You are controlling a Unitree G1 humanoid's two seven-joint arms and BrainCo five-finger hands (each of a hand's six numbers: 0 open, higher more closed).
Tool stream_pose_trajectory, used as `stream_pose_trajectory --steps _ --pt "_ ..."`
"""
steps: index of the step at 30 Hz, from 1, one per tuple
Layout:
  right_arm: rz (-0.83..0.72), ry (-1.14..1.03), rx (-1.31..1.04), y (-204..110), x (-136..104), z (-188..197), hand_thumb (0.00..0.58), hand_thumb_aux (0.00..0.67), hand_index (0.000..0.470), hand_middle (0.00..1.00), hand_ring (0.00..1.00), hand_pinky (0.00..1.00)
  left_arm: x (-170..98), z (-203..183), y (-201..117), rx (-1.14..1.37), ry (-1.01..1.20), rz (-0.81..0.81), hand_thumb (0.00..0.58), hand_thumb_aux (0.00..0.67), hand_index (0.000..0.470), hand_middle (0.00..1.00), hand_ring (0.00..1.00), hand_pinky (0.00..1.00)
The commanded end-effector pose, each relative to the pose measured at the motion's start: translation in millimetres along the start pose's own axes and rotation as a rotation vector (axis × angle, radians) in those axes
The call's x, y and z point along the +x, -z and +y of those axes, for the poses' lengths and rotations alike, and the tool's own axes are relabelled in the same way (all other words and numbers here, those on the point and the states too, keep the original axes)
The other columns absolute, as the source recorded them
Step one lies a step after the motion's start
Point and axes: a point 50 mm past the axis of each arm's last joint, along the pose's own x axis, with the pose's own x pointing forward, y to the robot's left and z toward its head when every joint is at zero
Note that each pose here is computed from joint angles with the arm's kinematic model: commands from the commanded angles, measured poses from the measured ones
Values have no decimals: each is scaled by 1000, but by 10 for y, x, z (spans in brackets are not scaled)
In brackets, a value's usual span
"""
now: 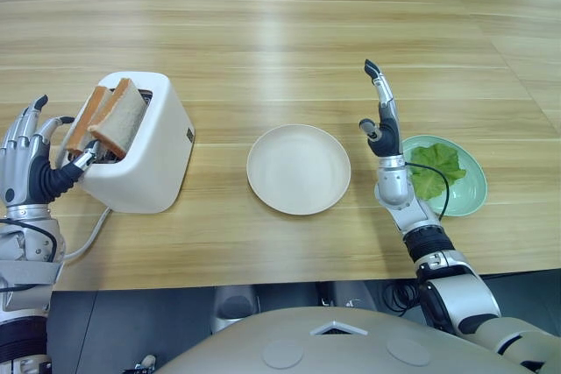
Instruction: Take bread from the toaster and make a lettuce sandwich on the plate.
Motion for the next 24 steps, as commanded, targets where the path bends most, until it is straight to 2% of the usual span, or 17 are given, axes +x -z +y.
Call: stream_pose_trajectory --steps 1,2,10,24 --pt "37 -5 -9 49 -52 4 0 0 0 0 0 0 2 -4 3 2 30 16 578 633 435 0 0 0" --pt "38 -4 -9 50 -55 4 0 0 0 0 0 0 5 -7 -6 -4 38 13 580 670 460 0 0 0" --pt "45 -5 -5 54 -68 21 0 0 0 0 0 0 -13 -43 -46 -42 88 10 580 670 460 0 0 0" --pt "54 11 -5 71 -69 30 0 0 0 0 0 0 187 243 -227 -231 -200 -16 580 670 460 0 0 0"
